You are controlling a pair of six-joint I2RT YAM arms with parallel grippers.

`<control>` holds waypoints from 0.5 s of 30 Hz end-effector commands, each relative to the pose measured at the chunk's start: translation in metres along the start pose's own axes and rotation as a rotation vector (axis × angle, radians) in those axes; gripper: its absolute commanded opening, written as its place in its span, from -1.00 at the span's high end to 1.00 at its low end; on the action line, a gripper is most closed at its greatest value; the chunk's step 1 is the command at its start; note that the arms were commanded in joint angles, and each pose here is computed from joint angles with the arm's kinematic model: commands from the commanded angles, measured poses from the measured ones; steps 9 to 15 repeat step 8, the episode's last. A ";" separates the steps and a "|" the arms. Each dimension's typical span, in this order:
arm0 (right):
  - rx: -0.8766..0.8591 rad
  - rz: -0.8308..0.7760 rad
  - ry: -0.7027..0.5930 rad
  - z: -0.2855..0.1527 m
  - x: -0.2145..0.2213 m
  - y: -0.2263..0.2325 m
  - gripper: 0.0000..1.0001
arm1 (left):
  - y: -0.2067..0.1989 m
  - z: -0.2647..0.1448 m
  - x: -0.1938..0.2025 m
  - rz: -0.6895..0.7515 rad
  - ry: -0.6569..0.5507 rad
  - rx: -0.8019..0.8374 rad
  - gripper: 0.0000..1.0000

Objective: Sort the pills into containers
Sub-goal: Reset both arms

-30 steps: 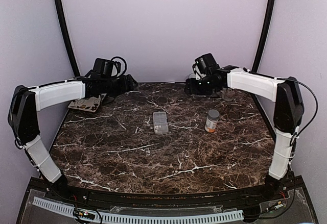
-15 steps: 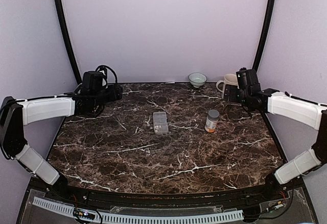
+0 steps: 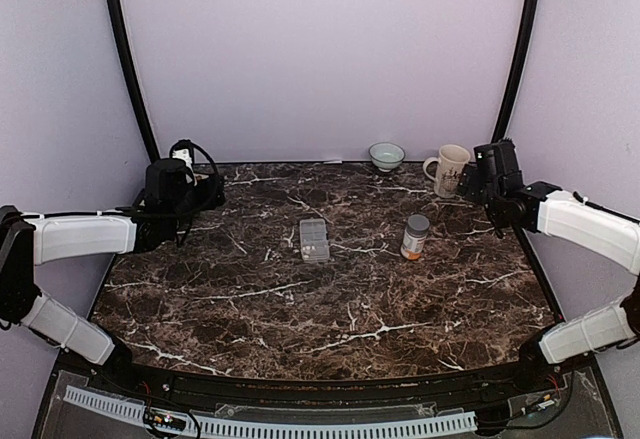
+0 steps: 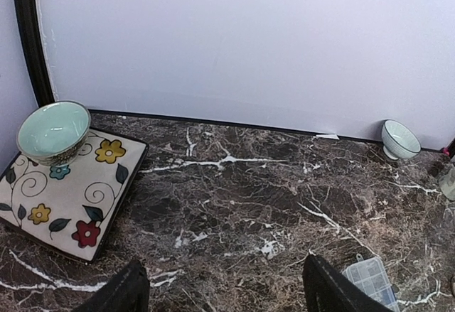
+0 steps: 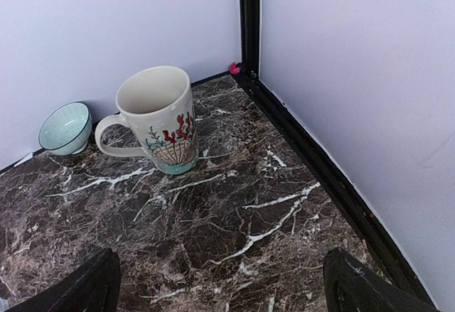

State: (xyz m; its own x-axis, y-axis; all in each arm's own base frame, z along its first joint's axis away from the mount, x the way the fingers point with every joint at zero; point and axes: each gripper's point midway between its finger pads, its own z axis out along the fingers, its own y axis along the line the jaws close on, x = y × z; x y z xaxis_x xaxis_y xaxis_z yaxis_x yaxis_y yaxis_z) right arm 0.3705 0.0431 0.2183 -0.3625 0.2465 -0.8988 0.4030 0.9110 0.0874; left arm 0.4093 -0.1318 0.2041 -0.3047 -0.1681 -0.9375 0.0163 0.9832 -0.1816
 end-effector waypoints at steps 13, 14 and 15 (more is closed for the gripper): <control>0.029 0.038 -0.044 -0.005 -0.010 -0.009 -1.00 | 0.006 -0.001 -0.008 -0.009 -0.033 -0.026 -0.54; 0.029 0.038 -0.044 -0.005 -0.010 -0.009 -1.00 | 0.006 -0.001 -0.008 -0.009 -0.033 -0.026 -0.54; 0.029 0.038 -0.044 -0.005 -0.010 -0.009 -1.00 | 0.006 -0.001 -0.008 -0.009 -0.033 -0.026 -0.54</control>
